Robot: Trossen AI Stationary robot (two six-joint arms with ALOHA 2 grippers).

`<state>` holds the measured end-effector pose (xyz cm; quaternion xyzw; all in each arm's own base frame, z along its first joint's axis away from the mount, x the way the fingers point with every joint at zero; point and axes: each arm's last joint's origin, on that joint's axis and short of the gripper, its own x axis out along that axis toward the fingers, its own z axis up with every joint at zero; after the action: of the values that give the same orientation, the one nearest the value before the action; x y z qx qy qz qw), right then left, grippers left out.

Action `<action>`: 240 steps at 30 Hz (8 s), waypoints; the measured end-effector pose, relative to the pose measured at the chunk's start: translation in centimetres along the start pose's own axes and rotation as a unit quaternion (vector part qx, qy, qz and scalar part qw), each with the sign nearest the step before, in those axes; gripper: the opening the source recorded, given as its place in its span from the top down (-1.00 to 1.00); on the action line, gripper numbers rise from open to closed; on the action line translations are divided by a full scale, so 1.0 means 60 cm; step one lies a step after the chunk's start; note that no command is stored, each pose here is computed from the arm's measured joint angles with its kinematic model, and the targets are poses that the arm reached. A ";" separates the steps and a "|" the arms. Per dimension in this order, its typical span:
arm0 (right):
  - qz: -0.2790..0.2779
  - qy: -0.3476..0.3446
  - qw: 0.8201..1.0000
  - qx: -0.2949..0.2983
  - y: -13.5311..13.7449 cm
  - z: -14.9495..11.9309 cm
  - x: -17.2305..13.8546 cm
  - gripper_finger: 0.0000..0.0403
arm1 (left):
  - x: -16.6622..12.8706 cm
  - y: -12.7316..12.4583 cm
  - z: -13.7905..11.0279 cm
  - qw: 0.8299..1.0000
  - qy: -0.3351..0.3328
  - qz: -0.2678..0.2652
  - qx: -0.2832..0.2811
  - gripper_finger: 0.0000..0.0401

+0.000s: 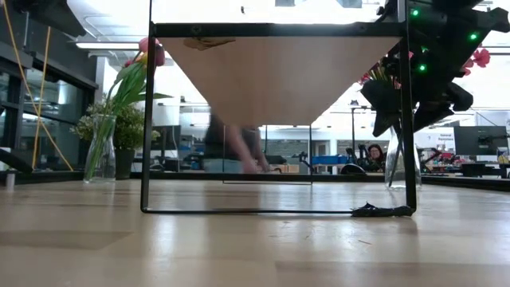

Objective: Pick and place flowers into a vace then onto a shelf
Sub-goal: Put the right transparent flower vase on the shelf

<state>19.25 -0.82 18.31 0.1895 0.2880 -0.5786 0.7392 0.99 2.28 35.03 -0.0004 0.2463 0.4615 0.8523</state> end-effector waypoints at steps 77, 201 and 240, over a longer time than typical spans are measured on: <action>-0.048 -0.008 0.998 -0.046 0.024 -0.013 0.048 0.16 | 0.000 0.000 0.000 1.000 0.000 0.000 0.000 -0.24; 0.277 -0.110 0.947 -0.123 0.205 0.272 -0.005 0.19 | 0.000 -0.006 -0.003 0.996 0.030 -0.065 -0.045 -0.24; 0.308 -0.101 0.934 -0.152 0.216 0.267 0.004 -0.20 | -0.001 -0.006 -0.003 0.996 0.030 -0.065 -0.046 -0.24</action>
<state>35.11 -7.45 29.69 0.0941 0.2238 -0.2881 0.9263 1.21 2.00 34.82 -0.0693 0.2498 0.4153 0.8719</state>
